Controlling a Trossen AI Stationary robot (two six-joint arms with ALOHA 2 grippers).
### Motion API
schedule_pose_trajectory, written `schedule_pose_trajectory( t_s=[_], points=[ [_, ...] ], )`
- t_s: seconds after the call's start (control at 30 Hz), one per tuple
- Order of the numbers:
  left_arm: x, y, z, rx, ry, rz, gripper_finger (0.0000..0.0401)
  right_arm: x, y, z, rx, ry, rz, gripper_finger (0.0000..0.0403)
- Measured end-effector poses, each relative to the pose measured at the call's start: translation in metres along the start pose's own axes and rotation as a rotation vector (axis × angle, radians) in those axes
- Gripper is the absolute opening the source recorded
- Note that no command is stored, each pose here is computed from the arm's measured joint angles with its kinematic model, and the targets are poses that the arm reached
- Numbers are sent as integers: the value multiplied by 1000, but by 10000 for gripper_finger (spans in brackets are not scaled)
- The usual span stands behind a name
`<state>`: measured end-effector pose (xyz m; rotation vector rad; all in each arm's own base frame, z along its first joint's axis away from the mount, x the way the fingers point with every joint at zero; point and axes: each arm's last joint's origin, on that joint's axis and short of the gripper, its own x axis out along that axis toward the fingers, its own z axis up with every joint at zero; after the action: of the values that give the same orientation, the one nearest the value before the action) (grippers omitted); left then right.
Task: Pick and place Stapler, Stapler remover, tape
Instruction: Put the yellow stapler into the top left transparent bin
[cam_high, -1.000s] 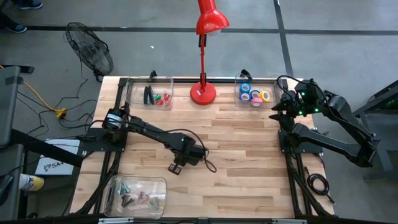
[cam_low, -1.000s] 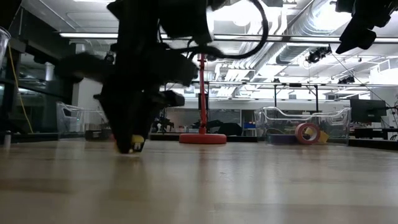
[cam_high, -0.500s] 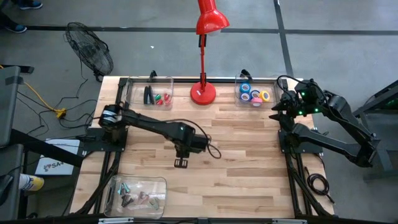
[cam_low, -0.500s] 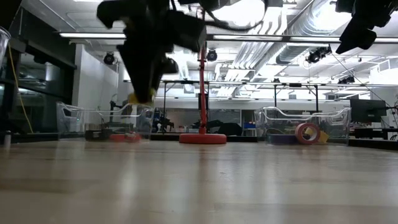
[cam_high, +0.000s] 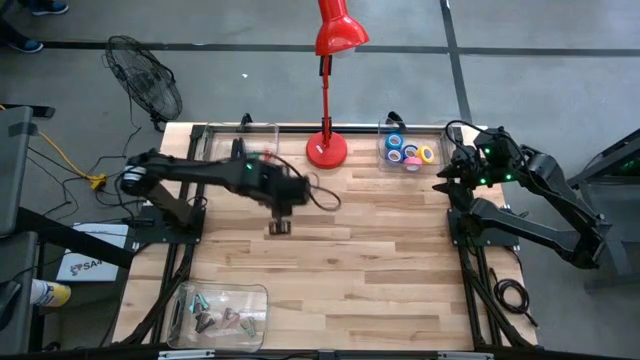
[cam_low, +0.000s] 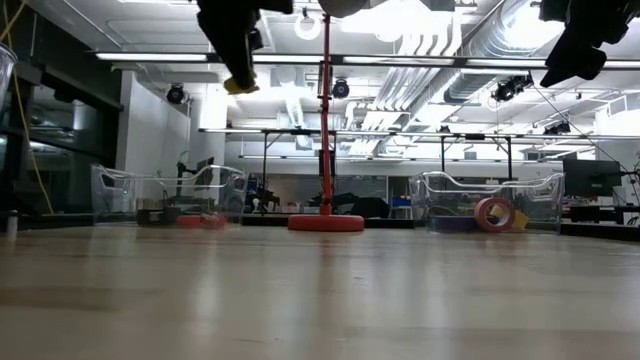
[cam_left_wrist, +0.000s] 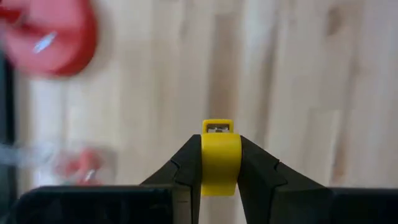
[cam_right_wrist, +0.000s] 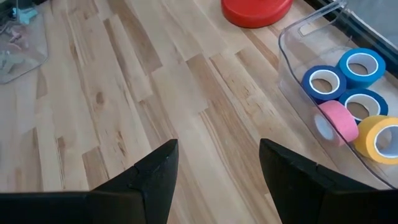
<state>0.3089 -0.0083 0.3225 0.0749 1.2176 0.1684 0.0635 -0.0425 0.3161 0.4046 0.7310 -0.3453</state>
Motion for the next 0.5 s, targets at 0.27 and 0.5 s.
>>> schedule_pose_trajectory(
  t_s=[0.27,0.5],
  points=[
    [-21,66,-43,-231,-41,188,67,0,-2,0,58,-2,-56,216],
    [-18,119,-74,-528,-102,314,70,0,-3,0,107,-9,-102,216]
  ],
)
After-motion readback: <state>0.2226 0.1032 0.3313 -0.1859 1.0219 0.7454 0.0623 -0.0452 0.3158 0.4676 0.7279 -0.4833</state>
